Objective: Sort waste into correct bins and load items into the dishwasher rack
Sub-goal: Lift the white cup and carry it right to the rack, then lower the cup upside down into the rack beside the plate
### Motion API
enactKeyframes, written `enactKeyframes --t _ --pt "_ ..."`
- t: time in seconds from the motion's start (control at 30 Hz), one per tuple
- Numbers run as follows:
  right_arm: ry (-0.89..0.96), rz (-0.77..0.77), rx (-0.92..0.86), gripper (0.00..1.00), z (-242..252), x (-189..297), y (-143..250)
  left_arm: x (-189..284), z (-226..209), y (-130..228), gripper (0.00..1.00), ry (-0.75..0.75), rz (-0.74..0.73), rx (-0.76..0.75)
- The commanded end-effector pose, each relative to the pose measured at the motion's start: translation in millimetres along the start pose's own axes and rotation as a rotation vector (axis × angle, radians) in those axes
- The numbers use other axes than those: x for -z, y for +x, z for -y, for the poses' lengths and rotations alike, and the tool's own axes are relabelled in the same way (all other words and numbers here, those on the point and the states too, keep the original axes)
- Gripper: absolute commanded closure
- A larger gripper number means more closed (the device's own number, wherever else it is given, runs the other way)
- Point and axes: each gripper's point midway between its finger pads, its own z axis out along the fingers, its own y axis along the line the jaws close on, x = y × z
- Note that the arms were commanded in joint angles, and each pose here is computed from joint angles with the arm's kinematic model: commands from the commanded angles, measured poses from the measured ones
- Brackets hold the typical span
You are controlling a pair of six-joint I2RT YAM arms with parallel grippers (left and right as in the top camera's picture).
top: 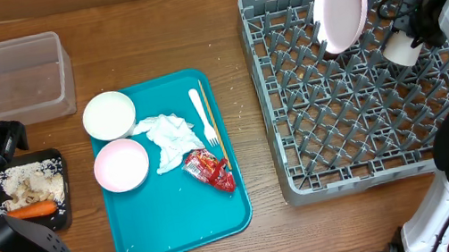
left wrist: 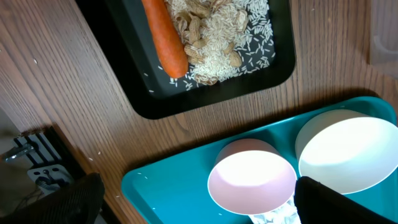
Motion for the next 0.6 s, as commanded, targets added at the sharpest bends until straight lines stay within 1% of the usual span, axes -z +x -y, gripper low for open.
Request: enactKeyframes --t 0.0,0.13,0.27,0.3,0.43,0.47,0.53,0.57 --pt "-0.007 0.012 -0.004 0.48 -2 7 -2 6 -2 1 0.0 0.008 0.022 -0.003" --pt "-0.046 0.013 -0.004 0.45 -7 20 -1 6 -2 1 0.0 0.008 0.022 -0.003" --pt "-0.119 0.033 -0.006 0.44 -17 48 -5 6 -2 1 0.0 0.008 0.022 -0.003" --pt "-0.128 0.041 -0.007 0.43 -17 58 -6 6 -2 1 0.0 0.008 0.022 -0.003" --pt "-0.135 0.064 -0.029 0.29 -13 88 -3 6 -2 1 0.0 0.008 0.022 -0.003" --pt "-0.136 0.066 -0.029 0.24 -12 93 -2 6 -2 1 0.0 0.008 0.022 -0.003" --pt "-0.135 0.066 -0.029 0.02 -11 101 1 6 -2 1 0.0 0.008 0.022 -0.003" --pt "-0.134 0.063 -0.029 0.0 -10 104 3 6 -2 1 0.0 0.008 0.022 -0.003"
